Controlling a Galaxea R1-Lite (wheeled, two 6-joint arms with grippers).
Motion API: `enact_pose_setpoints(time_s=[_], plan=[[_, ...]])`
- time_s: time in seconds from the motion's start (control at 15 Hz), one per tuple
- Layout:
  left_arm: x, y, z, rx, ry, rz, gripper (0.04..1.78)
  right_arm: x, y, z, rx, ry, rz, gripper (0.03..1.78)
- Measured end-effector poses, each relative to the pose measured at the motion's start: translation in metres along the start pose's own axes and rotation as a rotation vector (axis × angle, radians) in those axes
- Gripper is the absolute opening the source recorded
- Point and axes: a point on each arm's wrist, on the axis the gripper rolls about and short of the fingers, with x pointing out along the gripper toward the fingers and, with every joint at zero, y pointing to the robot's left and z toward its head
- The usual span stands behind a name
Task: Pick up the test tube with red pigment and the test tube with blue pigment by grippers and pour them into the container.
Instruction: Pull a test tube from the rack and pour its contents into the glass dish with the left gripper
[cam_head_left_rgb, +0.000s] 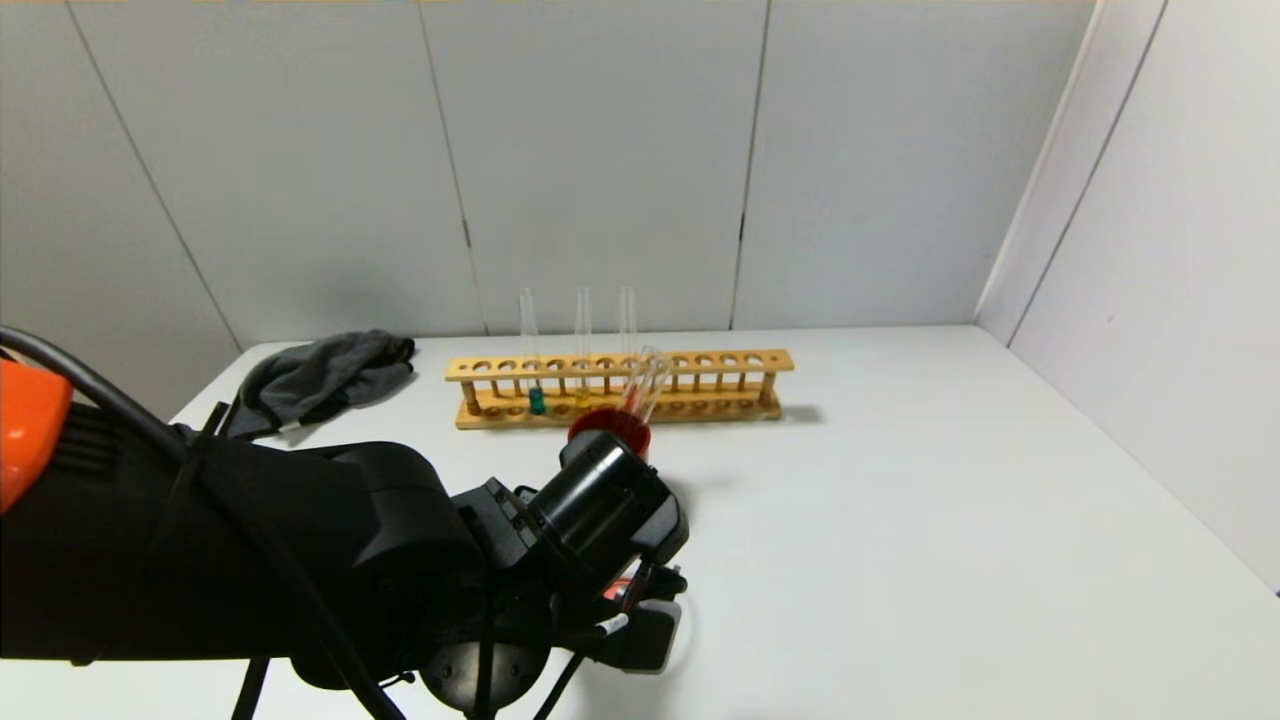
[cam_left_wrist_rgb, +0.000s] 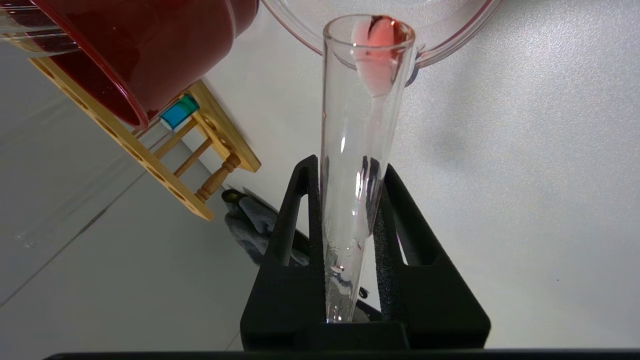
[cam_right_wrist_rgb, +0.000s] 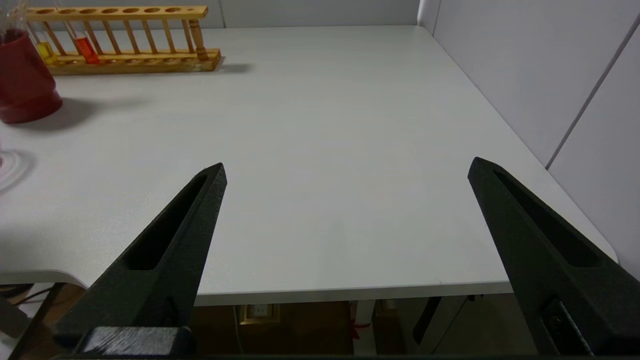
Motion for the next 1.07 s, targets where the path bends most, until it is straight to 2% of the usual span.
enact_pose_setpoints(time_s=[1.07], plan=[[-0.002, 0.008, 0.016, 0.166, 0.093, 0.074, 0.33, 0.000, 0.000, 0.000, 0.000, 0.000, 0.000, 1.70]])
